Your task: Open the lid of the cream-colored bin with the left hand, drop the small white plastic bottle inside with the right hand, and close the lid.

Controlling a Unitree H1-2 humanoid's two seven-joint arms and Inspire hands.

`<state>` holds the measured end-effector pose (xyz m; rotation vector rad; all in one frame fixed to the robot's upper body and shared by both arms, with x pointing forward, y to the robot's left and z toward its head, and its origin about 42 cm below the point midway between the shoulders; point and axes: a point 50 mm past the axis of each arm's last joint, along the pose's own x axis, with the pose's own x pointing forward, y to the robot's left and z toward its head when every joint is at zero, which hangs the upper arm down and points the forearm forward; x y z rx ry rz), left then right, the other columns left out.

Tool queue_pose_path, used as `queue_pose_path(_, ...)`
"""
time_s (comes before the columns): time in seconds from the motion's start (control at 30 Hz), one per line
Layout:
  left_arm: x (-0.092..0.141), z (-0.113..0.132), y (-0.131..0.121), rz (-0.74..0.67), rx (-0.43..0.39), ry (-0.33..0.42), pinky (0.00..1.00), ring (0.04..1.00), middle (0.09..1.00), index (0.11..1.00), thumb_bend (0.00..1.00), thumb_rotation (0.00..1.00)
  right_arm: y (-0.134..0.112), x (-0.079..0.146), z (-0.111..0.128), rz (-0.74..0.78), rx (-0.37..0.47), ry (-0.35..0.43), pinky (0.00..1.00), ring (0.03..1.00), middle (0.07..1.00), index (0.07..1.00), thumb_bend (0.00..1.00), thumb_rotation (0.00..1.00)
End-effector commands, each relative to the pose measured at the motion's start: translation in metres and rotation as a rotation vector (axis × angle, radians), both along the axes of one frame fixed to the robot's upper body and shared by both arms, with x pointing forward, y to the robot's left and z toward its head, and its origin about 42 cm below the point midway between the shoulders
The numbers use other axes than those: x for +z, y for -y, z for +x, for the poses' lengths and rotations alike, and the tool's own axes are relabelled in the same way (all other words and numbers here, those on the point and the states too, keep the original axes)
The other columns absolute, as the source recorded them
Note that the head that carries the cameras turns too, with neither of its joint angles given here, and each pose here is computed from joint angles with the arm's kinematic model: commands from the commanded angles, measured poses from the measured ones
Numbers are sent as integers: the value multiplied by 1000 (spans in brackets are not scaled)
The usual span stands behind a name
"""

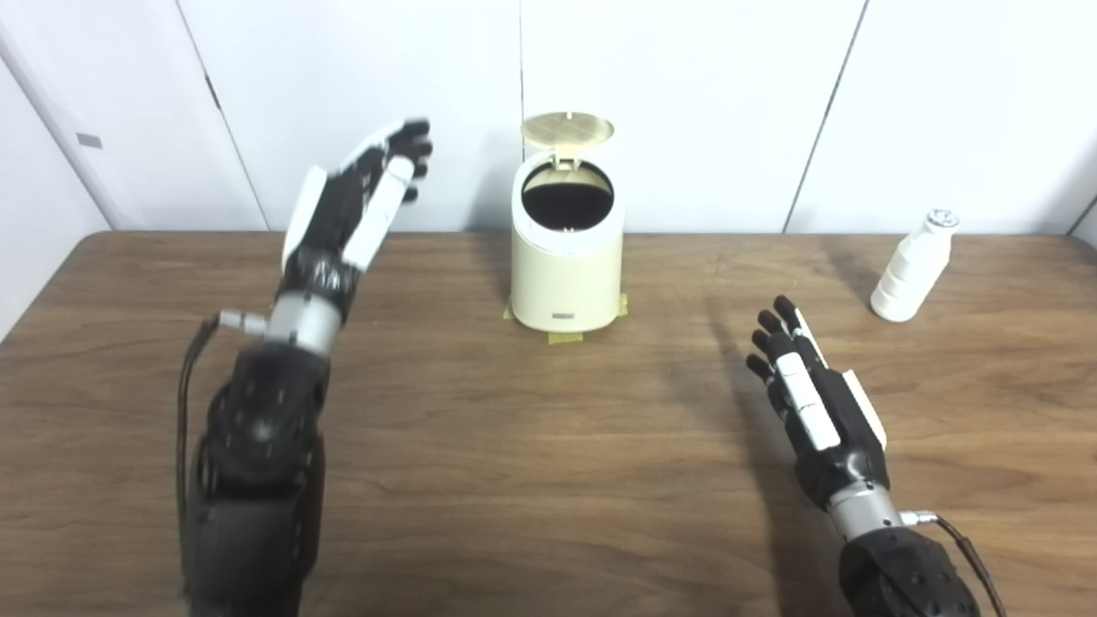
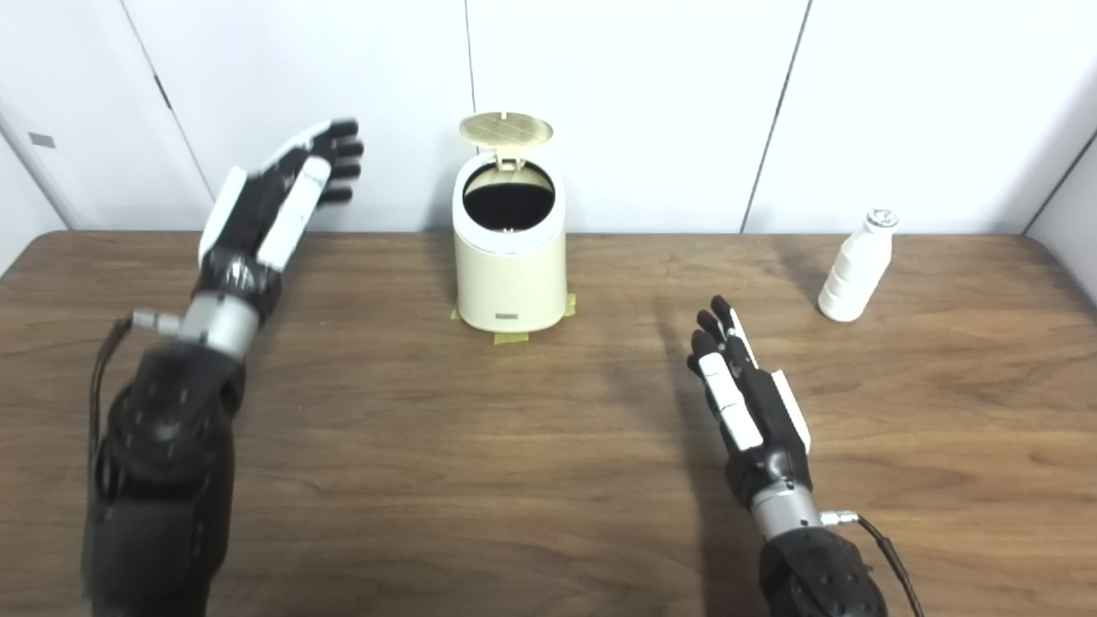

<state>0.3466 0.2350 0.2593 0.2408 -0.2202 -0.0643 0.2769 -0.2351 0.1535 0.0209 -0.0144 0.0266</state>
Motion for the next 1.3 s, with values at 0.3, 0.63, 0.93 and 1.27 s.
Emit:
queue_pose_path(0.3, -38, -38, -7, -182, 29, 18, 865, 892, 907, 933, 499, 882, 15, 23, 2, -26, -46, 117, 872, 936, 965, 978, 626, 587)
queue_pose_path(0.63, -76, -58, -7, -246, 40, -59, 876, 906, 922, 940, 499, 850, 54, 21, 7, -100, -127, 165, 845, 928, 967, 953, 704, 436)
queue_pose_path(0.93, -83, -64, -13, -241, 33, -76, 906, 914, 925, 947, 477, 878, 62, 47, 4, -223, -226, 214, 771, 869, 903, 895, 731, 298)
queue_pose_path(1.27, -85, -64, -32, -237, 32, -96, 968, 952, 953, 969, 438, 947, 75, 60, 3, -327, -330, 168, 781, 833, 876, 884, 763, 330)
